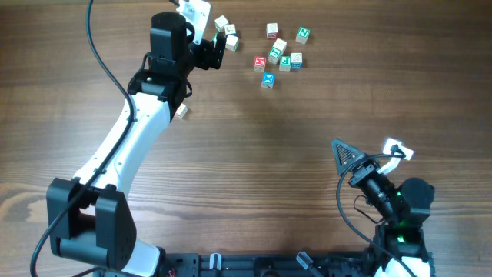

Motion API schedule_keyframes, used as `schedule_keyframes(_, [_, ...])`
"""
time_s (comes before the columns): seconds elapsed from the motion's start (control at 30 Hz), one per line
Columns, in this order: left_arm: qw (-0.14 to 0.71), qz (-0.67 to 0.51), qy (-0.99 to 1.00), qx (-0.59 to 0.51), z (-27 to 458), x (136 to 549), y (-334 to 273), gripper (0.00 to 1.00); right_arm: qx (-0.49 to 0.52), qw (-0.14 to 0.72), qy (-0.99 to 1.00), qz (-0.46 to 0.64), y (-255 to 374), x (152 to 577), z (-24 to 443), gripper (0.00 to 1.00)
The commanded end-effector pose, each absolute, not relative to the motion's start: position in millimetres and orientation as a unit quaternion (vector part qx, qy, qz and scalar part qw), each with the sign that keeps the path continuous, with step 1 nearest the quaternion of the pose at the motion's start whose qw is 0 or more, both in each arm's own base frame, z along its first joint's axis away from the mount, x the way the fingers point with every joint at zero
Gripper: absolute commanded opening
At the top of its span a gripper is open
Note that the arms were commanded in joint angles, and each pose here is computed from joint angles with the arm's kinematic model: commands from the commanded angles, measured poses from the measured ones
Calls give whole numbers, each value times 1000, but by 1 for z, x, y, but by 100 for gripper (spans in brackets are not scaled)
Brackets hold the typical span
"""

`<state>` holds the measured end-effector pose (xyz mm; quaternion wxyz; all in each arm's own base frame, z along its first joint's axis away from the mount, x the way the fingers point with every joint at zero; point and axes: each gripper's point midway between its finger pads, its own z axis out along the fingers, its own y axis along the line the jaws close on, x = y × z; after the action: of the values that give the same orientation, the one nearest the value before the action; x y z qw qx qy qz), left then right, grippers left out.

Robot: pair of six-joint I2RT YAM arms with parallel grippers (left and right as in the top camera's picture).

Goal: Form a circle

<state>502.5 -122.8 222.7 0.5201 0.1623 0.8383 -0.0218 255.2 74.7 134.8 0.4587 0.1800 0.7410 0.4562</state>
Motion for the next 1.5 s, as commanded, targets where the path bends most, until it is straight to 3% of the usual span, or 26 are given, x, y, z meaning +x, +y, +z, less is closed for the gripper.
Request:
schedule_keyframes(0.0, [529,-35,833,158,232,502,-127,100,113,481,726,479,87,256,177,100])
schedule_keyframes(0.27, [526,-46,836,150,231,501,-128,100,112,455,738,486,91,260,173,100])
schedule_keyframes(0.4, [493,-109,846,171,219,487,-148,100,147,424,735,508,92,260,169,100])
schedule_keyframes(0.57, [523,-125,831,139,228,503,-150,100,149,427,735,506,91,261,169,100])
schedule_keyframes(1.0, [449,-120,883,-66,110,589,-110,100,158,423,738,502,89,262,165,100])
schedule_keyframes(1.47, [387,-78,915,-86,31,584,-99,96,187,389,754,495,88,265,143,100])
